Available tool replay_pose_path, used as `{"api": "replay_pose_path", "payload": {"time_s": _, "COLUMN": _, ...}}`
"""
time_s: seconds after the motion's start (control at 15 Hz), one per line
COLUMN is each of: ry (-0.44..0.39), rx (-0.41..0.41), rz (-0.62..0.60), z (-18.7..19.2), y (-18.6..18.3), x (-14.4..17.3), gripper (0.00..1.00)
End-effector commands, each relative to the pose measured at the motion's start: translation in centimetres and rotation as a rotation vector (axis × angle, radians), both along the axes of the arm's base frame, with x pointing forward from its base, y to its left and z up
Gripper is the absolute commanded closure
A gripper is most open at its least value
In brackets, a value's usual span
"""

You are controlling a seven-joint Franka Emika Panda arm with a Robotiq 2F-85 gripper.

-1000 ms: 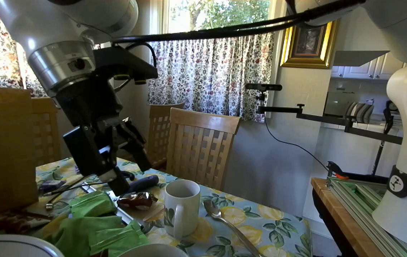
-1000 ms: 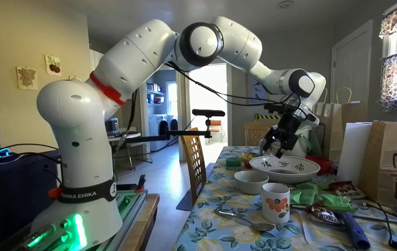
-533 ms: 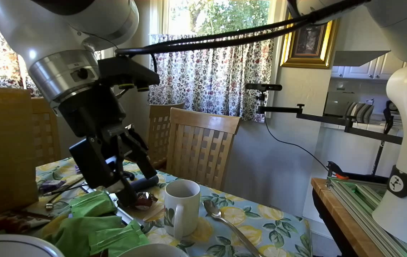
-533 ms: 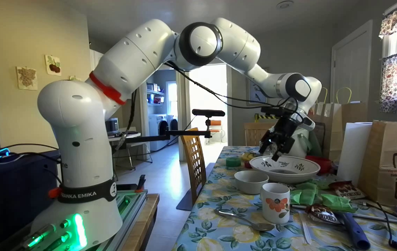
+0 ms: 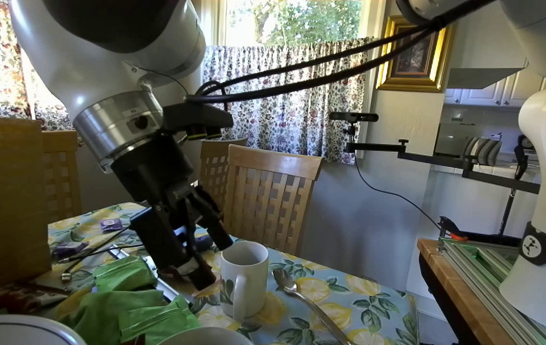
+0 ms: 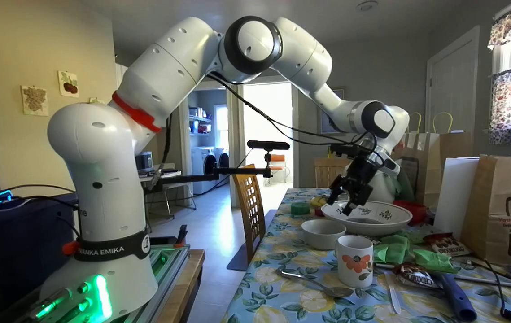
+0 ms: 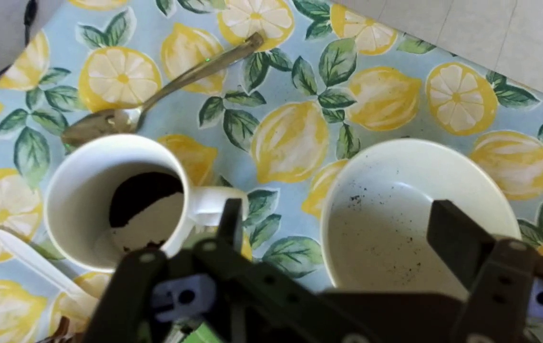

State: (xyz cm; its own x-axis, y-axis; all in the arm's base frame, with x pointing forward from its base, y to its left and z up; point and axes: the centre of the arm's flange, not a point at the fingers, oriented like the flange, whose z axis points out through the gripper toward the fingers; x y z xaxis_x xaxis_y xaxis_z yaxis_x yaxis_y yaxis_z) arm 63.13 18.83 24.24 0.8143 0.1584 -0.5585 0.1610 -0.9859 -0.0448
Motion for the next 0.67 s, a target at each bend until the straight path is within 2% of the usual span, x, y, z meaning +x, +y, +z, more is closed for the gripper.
{"api": "replay_pose_path", "payload": {"time_s": 0.0, "ry": 0.0, "rx": 0.011, "rz": 0.036, "z": -0.1, "y": -2.0, "x": -1.8, "gripper": 0.0}}
{"api": "replay_pose_path", "payload": {"time_s": 0.6, "ry": -0.006, "rx": 0.064, "rz": 0.185, "z": -2.2, "y": -2.3, "x": -1.7, "gripper": 0.0}}
